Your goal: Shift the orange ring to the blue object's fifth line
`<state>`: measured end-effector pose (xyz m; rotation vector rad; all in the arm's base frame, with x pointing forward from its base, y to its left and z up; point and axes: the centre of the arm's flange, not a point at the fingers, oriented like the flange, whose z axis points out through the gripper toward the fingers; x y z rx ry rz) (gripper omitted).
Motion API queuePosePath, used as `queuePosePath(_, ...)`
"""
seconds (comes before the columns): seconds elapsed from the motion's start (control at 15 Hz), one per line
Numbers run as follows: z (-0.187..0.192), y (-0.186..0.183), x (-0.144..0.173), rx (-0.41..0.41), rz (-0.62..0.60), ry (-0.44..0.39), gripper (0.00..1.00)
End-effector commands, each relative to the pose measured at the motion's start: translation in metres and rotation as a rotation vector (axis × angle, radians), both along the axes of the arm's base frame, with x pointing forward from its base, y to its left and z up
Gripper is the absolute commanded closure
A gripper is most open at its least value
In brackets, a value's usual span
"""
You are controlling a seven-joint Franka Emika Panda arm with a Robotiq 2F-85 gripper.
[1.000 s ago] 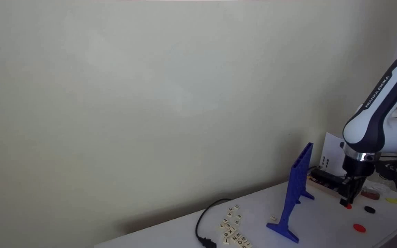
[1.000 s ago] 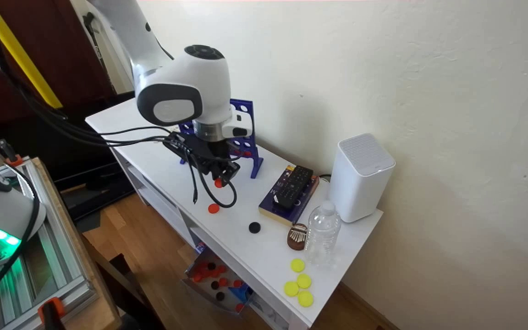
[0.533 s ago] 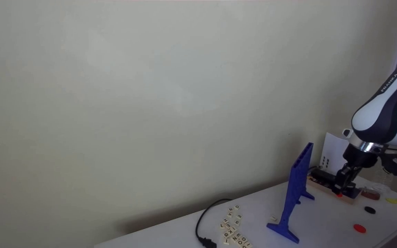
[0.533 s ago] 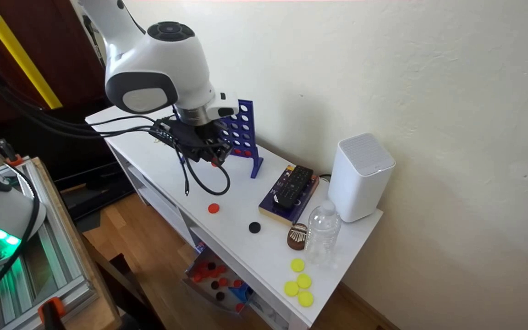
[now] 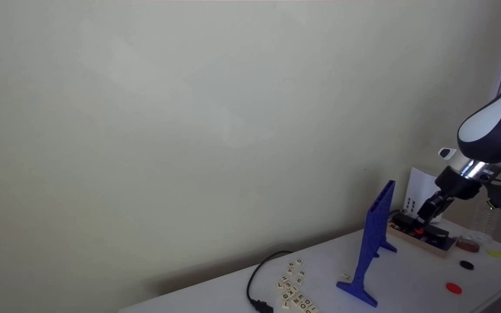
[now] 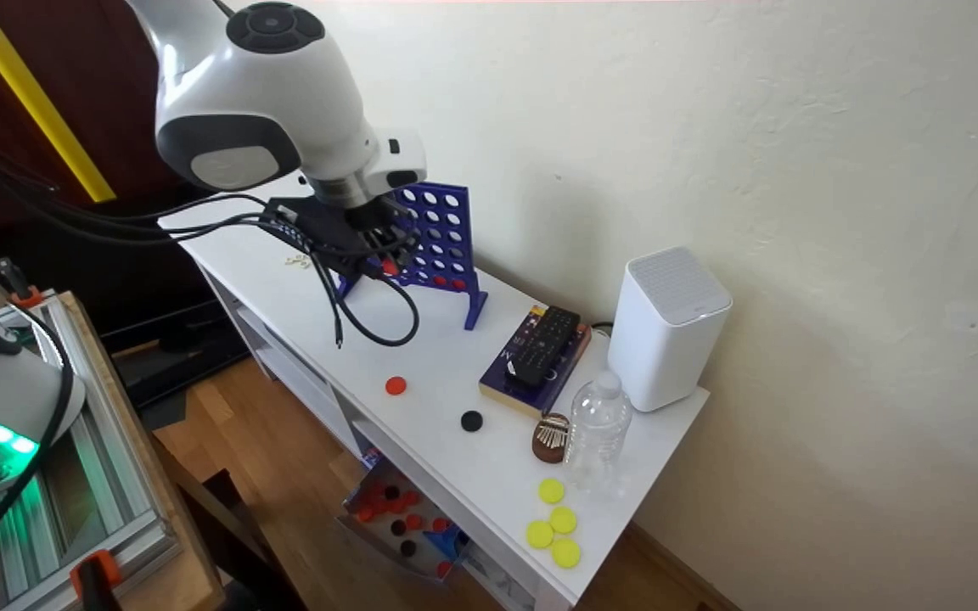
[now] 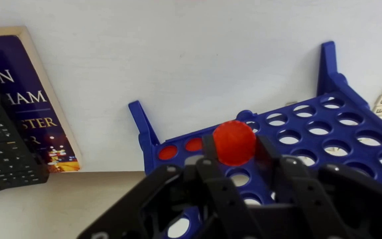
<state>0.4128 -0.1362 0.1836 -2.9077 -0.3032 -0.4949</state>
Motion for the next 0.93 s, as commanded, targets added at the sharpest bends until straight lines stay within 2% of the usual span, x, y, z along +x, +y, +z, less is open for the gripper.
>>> queuePosePath(0.0,0.022,-0.003,-0.027,0.022,0.012,-0.055,0.91)
queuePosePath(0.4,0.045,-0.004,-0.028,0.046,0.02,-0.119,0.91)
queuePosePath(0.87,0.069,0.004,-0.02,0.066,0.095,-0.206,0.91)
